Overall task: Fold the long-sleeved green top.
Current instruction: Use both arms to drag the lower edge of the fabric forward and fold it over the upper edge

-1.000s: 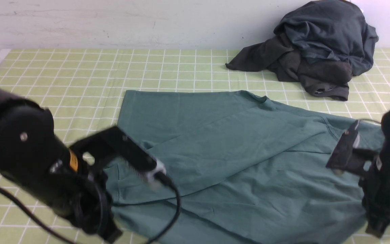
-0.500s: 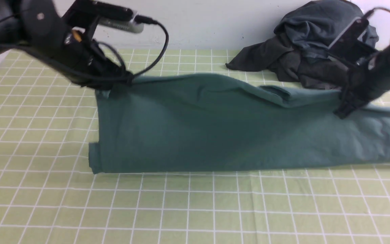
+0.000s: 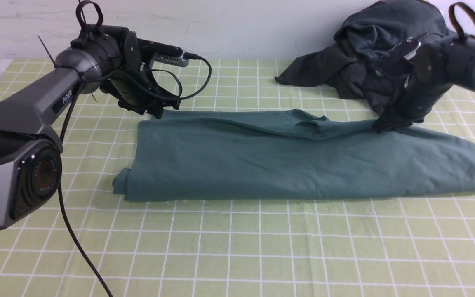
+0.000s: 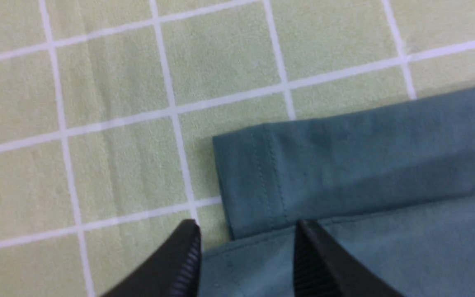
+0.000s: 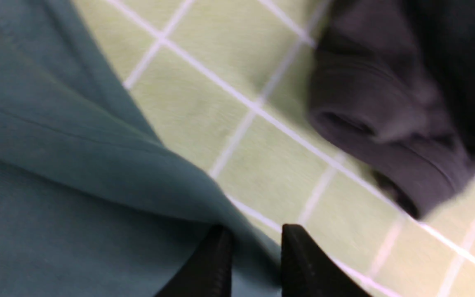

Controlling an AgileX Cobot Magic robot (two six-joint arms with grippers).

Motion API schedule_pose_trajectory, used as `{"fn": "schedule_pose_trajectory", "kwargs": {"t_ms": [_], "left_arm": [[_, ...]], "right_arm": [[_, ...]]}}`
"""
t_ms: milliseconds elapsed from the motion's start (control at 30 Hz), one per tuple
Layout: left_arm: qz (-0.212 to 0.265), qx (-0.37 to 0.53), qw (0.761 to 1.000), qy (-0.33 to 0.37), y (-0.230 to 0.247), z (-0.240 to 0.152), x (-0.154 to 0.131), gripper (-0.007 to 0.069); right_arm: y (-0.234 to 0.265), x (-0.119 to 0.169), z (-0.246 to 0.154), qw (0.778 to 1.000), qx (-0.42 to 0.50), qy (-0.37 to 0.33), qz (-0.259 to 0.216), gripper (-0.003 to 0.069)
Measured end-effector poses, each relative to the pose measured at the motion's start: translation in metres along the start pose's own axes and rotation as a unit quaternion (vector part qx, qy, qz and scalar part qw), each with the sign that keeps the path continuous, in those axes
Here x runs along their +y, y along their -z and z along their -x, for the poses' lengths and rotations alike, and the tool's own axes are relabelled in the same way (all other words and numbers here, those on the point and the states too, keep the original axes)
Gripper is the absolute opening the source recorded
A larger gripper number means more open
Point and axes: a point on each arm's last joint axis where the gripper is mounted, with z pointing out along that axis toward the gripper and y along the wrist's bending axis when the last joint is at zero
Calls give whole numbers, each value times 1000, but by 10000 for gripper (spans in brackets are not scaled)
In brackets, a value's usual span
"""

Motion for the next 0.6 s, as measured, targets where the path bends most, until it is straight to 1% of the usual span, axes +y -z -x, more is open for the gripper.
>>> {"fn": "schedule_pose_trajectory", "kwargs": {"t_ms": [33,67,100,167,200,233,267,300,333,367,400,433,467,533,600], "left_arm": [[3,9,1000,-1,5,4,1,379],[3,9,1000,0,15,9,2,407],[3,14,1000,0,15,8,2,407],[-4,25,1000,1,37,15,2,420],[-12,29,1000,-2,45,17,0,418],[-14,26,1000,-5,48,19,-1,416],[-32,22,999,-20,55,22,-7,403],[-44,19,998,-28,59,23,-10,388],[-46,20,998,-27,59,23,-11,385],[-66,16,997,-32,63,24,-17,360],[-83,15,996,-30,68,25,-21,332],[-86,14,996,-30,69,25,-22,332],[-105,13,994,-25,77,25,-26,293],[-120,13,992,-21,90,24,-29,253],[-130,15,991,-24,109,20,-31,214]], "right_arm": [[9,-4,3,999,15,-28,0,209],[16,-6,5,998,30,-55,11,210],[17,-6,5,998,32,-58,14,210],[27,2,10,992,31,-100,76,180],[29,9,13,988,25,-103,109,158],[29,9,13,989,25,-98,109,153],[26,25,17,982,14,-88,168,108],[24,36,20,978,6,-72,197,79],[23,38,20,977,3,-63,203,74],[15,54,23,971,-5,-44,236,29],[7,68,25,966,-14,-16,256,11],[5,70,25,966,-14,-17,259,8],[-13,87,25,962,-26,23,270,-6],[-28,96,29,962,-57,62,260,-10],[-35,90,41,968,-118,60,213,-10]]}}
